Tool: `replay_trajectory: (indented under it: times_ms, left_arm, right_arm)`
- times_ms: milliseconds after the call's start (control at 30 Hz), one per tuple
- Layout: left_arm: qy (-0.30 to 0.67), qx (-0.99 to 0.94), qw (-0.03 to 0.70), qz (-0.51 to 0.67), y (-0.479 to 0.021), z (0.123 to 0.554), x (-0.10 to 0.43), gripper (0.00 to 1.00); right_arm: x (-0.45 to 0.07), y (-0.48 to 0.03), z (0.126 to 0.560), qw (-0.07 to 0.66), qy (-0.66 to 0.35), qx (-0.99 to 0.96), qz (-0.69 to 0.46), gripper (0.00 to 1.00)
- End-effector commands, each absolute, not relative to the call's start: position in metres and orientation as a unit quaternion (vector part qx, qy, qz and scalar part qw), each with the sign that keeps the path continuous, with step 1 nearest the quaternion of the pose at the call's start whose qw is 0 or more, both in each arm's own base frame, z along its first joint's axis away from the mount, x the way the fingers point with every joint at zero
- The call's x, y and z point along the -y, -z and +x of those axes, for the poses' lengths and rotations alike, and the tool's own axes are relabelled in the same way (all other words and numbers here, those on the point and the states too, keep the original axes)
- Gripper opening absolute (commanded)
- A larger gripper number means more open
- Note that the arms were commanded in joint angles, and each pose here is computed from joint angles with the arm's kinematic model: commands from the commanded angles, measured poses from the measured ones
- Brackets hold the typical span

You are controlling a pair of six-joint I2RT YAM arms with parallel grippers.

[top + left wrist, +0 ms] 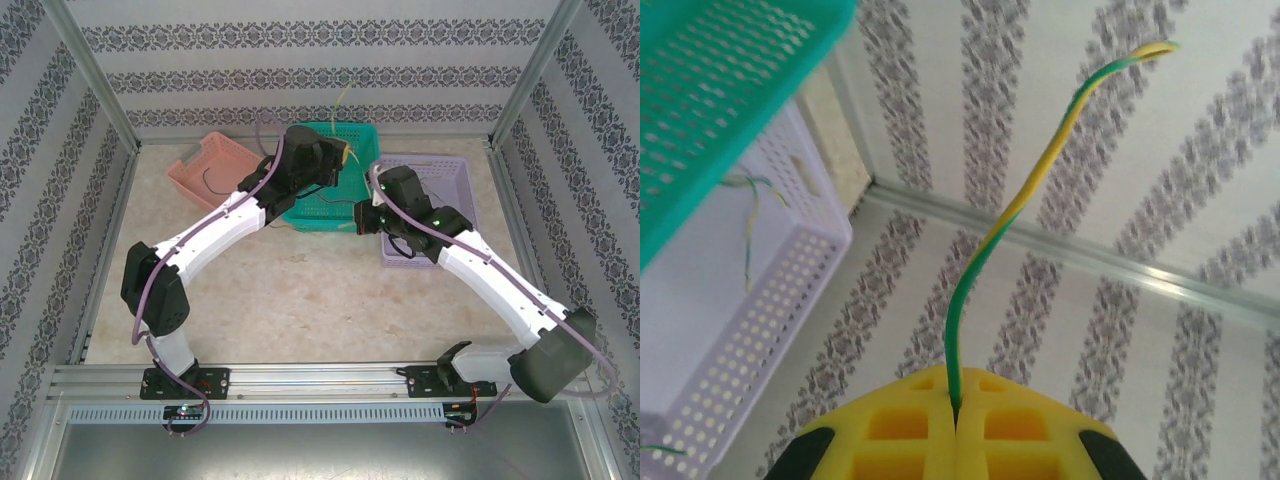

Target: Untangle the cables

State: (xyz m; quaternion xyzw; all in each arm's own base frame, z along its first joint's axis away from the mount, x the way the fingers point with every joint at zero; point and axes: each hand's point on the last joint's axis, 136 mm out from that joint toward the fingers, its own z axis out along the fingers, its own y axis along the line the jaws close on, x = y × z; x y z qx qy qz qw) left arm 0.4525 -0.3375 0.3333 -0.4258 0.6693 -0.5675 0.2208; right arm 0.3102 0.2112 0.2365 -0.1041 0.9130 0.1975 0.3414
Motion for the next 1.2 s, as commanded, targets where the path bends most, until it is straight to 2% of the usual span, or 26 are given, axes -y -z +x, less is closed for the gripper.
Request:
replay_trajectory:
  times_ms: [0, 100, 200, 233, 333, 367, 433, 567, 633, 833, 1100, 1167]
  left_arm:
    - [0.605, -0.654, 0.265, -0.369, -0.365, 0.470, 0.346, 0.00]
    - [0.604, -0.657, 0.283, -0.352, -0.370, 0.476, 0.348, 0.00]
    - [0.609, -0.660, 0.282, -0.339, -0.371, 0.479, 0.355, 0.00]
    - [0.611, -0.663, 0.277, -0.333, -0.370, 0.479, 0.359, 0.00]
    - [0.615, -0.679, 0.261, -0.304, -0.367, 0.477, 0.371, 0.00]
    - [0.615, -0.686, 0.257, -0.290, -0.365, 0.475, 0.375, 0.00]
    - [0.615, -0.698, 0.253, -0.267, -0.360, 0.472, 0.382, 0.00]
    - [0.611, -0.709, 0.240, -0.258, -0.343, 0.468, 0.386, 0.00]
    - [0.611, -0.712, 0.234, -0.254, -0.341, 0.468, 0.388, 0.00]
    - [0.603, -0.731, 0.218, -0.234, -0.341, 0.462, 0.397, 0.00]
    - [0.607, -0.734, 0.201, -0.230, -0.337, 0.457, 0.405, 0.00]
    - [0.606, -0.736, 0.195, -0.229, -0.335, 0.455, 0.408, 0.00]
  right_arm:
    - [-0.182, -0.172, 0.228, 0.141, -0.101, -0.957, -0.233, 0.00]
    - [-0.163, -0.162, 0.214, 0.098, -0.051, -0.961, -0.253, 0.00]
    - [-0.157, -0.169, 0.220, 0.119, -0.039, -0.962, -0.244, 0.00]
    - [-0.157, -0.178, 0.226, 0.139, -0.042, -0.962, -0.233, 0.04]
    - [-0.161, -0.223, 0.239, 0.229, -0.096, -0.950, -0.191, 0.40]
    - [-0.158, -0.246, 0.245, 0.269, -0.119, -0.942, -0.164, 0.49]
    - [-0.147, -0.287, 0.254, 0.342, -0.166, -0.920, -0.101, 0.59]
    - [-0.123, -0.346, 0.273, 0.423, -0.267, -0.866, -0.005, 0.66]
    - [-0.120, -0.352, 0.289, 0.420, -0.299, -0.857, 0.012, 0.67]
    - [-0.148, -0.351, 0.343, 0.388, -0.350, -0.852, -0.038, 0.66]
    - [-0.158, -0.318, 0.383, 0.350, -0.346, -0.870, -0.026, 0.54]
    - [-0.159, -0.314, 0.389, 0.349, -0.347, -0.870, -0.025, 0.45]
